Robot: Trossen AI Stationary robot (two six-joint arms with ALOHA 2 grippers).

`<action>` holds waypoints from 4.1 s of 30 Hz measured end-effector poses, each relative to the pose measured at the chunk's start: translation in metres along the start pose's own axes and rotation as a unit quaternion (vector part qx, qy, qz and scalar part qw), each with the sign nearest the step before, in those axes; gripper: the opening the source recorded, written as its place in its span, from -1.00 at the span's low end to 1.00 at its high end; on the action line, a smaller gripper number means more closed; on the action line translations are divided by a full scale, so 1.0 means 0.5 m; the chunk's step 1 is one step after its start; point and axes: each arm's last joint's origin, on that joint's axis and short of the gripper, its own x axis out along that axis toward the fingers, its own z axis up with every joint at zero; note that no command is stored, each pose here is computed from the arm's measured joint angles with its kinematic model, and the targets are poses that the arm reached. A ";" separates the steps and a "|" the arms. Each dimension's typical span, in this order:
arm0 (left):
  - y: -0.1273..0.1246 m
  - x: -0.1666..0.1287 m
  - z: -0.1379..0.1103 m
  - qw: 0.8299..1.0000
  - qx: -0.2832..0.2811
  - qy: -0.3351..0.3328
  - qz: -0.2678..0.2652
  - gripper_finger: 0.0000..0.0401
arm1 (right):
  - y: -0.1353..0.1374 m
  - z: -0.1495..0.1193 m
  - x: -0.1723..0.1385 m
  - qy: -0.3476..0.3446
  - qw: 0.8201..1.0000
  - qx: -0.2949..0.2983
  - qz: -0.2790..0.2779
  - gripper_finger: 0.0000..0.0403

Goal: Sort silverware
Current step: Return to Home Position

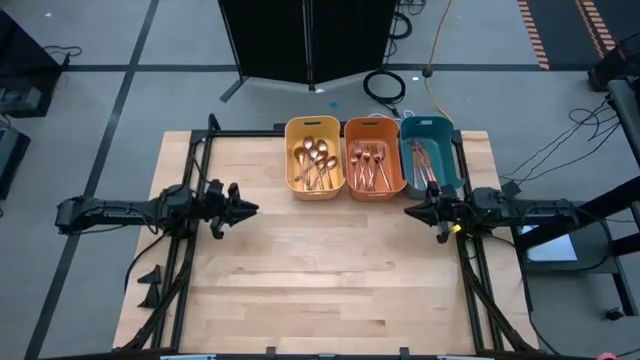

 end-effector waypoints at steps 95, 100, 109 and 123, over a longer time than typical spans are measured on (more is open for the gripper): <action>0.045 -0.013 -0.036 0.971 0.132 0.077 0.185 -0.58 | -0.008 -0.032 0.011 0.080 0.993 -0.085 0.015 -1.00; 0.045 -0.013 -0.036 0.971 0.132 0.077 0.185 -0.58 | -0.008 -0.032 0.011 0.080 0.993 -0.085 0.015 -1.00; 0.045 -0.013 -0.036 0.971 0.132 0.077 0.185 -0.58 | -0.008 -0.032 0.011 0.080 0.993 -0.085 0.015 -1.00; 0.045 -0.013 -0.036 0.971 0.132 0.077 0.185 -0.58 | -0.008 -0.032 0.011 0.080 0.993 -0.085 0.015 -1.00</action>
